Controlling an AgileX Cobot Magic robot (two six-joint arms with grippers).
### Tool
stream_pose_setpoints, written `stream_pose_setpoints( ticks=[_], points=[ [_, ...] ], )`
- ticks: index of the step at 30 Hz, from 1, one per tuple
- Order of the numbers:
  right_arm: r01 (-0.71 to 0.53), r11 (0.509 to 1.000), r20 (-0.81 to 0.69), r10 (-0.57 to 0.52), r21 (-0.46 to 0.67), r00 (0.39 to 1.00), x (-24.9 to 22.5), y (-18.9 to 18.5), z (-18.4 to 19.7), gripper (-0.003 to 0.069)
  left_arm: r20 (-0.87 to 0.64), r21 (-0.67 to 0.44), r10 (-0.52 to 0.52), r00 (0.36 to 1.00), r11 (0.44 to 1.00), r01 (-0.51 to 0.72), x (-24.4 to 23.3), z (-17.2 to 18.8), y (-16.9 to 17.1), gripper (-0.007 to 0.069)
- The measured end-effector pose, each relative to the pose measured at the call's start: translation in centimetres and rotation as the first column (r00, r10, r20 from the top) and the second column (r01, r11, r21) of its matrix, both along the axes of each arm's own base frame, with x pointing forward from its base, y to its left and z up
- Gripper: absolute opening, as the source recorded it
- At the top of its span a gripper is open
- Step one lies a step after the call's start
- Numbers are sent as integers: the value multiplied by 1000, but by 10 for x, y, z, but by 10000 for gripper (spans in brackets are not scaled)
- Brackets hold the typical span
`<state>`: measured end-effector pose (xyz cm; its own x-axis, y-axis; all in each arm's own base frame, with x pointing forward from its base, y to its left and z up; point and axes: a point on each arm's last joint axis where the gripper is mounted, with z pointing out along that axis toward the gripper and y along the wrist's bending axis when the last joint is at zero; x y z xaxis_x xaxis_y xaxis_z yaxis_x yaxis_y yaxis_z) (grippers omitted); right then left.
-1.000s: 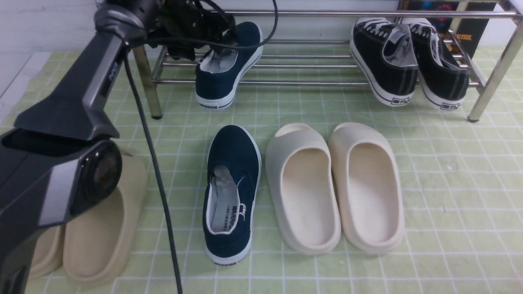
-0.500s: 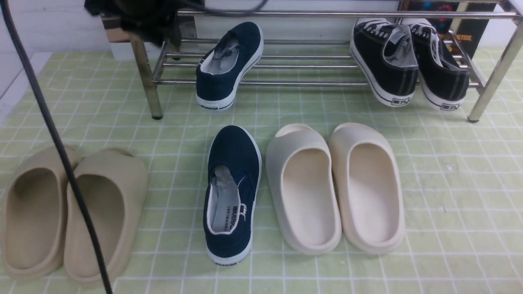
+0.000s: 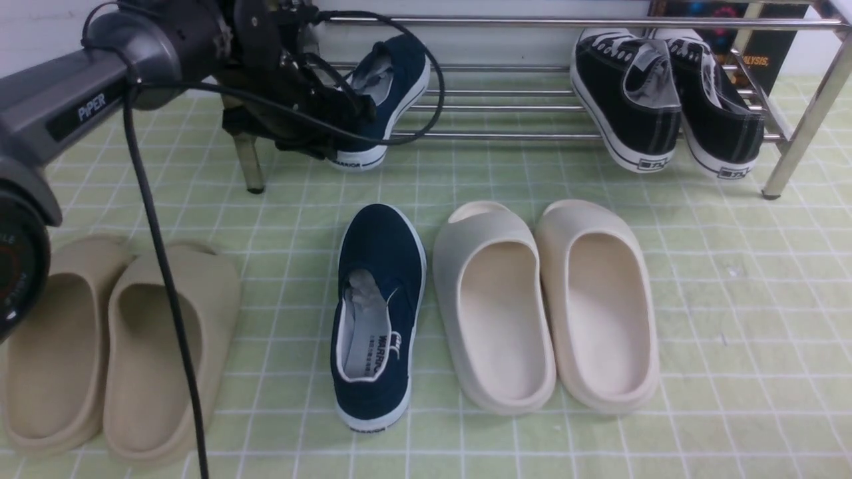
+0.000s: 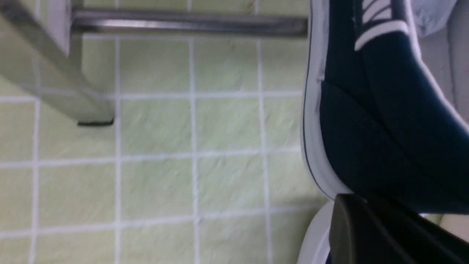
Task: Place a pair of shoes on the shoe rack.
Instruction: Use the left arm to put a shoe into the shoe rack, then use the left arm to grab the shoe closest to it
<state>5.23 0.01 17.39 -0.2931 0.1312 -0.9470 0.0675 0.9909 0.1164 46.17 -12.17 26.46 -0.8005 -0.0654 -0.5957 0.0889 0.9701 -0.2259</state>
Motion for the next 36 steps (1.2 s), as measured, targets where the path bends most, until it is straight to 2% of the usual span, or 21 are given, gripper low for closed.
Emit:
stream_pose_setpoints(
  ticks=[5,7,9,12,18,19,22,26,29,31,32,33,36],
  points=[
    [0,1000,0,0,0,1000,0,0,0,239,-31,-2,-4,1000,1000,4,-4,3,0,174],
    [0,1000,0,0,0,1000,0,0,0,239,-128,11,-20,992,1000,22,-19,12,2,246],
    [0,1000,0,0,0,1000,0,0,0,239,-180,16,-29,983,999,32,-28,17,3,277],
    [0,1000,0,0,0,1000,0,0,0,239,-338,37,-67,939,996,84,-58,32,7,363],
    [0,1000,0,0,0,1000,0,0,0,239,-460,-18,-111,881,993,116,-88,15,8,404],
    [0,1000,0,0,0,1000,0,0,0,239,-506,-39,-127,853,992,124,-96,0,5,406],
    [0,1000,0,0,0,1000,0,0,0,239,-541,-46,-128,831,991,122,-106,-27,1,407],
    [0,1000,0,0,0,1000,0,0,0,239,-522,-31,-125,844,991,128,-110,-51,-8,384],
    [0,1000,0,0,0,1000,0,0,0,239,-468,4,-116,876,991,133,-106,-66,-20,250],
    [0,1000,0,0,0,1000,0,0,0,239,-443,32,-94,891,992,121,-104,-69,-24,99],
    [0,1000,0,0,0,1000,0,0,0,239,-443,35,-92,892,992,120,-104,-69,-24,85],
    [0,1000,0,0,0,1000,0,0,0,239,-440,58,-75,895,992,112,-105,-69,-23,-3],
    [0,1000,0,0,0,1000,0,0,0,239,-444,84,-72,893,989,122,-106,-61,-21,-3]
  ],
)
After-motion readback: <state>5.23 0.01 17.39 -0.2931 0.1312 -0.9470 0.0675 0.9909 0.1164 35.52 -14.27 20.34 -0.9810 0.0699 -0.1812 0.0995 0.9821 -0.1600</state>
